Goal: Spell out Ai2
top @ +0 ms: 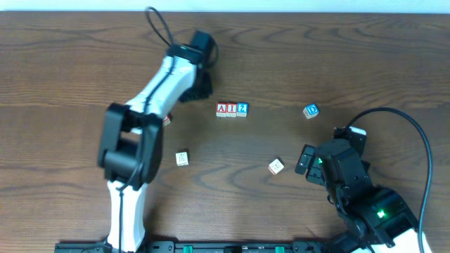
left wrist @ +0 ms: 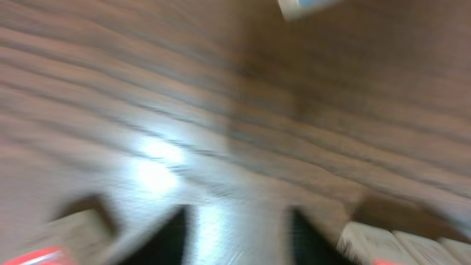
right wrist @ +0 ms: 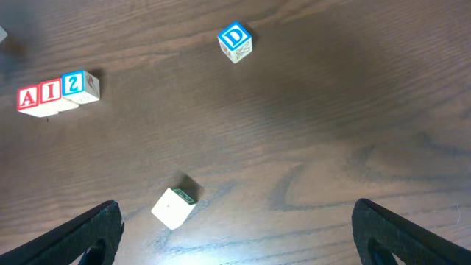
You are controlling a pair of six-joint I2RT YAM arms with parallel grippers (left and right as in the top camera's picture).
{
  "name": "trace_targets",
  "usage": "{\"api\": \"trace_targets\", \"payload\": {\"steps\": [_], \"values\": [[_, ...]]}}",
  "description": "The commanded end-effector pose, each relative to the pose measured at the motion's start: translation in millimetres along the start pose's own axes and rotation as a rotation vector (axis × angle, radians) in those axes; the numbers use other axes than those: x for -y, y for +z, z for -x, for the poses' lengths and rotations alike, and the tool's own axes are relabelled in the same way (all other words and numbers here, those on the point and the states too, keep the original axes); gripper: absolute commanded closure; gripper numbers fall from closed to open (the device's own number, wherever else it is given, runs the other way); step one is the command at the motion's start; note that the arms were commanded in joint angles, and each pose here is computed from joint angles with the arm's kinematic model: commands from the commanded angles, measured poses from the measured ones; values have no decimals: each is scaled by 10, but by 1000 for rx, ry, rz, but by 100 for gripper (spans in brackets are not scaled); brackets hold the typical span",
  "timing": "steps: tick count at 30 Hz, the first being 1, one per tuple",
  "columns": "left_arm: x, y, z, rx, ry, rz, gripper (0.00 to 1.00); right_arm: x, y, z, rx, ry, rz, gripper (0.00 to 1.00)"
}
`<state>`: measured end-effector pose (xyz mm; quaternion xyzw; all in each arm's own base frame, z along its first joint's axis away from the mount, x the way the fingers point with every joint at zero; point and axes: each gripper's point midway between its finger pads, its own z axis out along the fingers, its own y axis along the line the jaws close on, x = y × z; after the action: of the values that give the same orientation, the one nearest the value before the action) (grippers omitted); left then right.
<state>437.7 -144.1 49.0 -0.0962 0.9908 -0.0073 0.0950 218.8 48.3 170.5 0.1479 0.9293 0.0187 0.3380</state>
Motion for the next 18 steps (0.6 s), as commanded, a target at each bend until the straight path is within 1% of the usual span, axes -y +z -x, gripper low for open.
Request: {"api": "trace_targets", "payload": {"steps": [1, 2, 5, 8, 10, 12, 14, 18], "values": [[-143, -821, 302, 177, -4, -40, 5, 5, 0, -10, 4, 6, -3, 1], [-193, -1038, 317, 212, -14, -51, 4, 5, 0, -10, 4, 6, -3, 1], [-282, -1496, 333, 294, -34, -88, 5, 5, 0, -10, 4, 6, -3, 1], [-411, -2113, 314, 418, -60, -141, 5, 5, 0, -10, 4, 6, -3, 1], [-610, -2485, 301, 524, -90, -105, 5, 5, 0, -10, 4, 6, -3, 1], [-801, -2814, 163, 588, -113, -82, 5, 5, 0, -10, 4, 6, -3, 1], [-908, -3020, -4, 610, -110, -86, 5, 5, 0, -10, 4, 6, -3, 1], [-1166, -3190, -488, 555, -70, -45, 5, 5, 0, -10, 4, 6, -3, 1]]}}
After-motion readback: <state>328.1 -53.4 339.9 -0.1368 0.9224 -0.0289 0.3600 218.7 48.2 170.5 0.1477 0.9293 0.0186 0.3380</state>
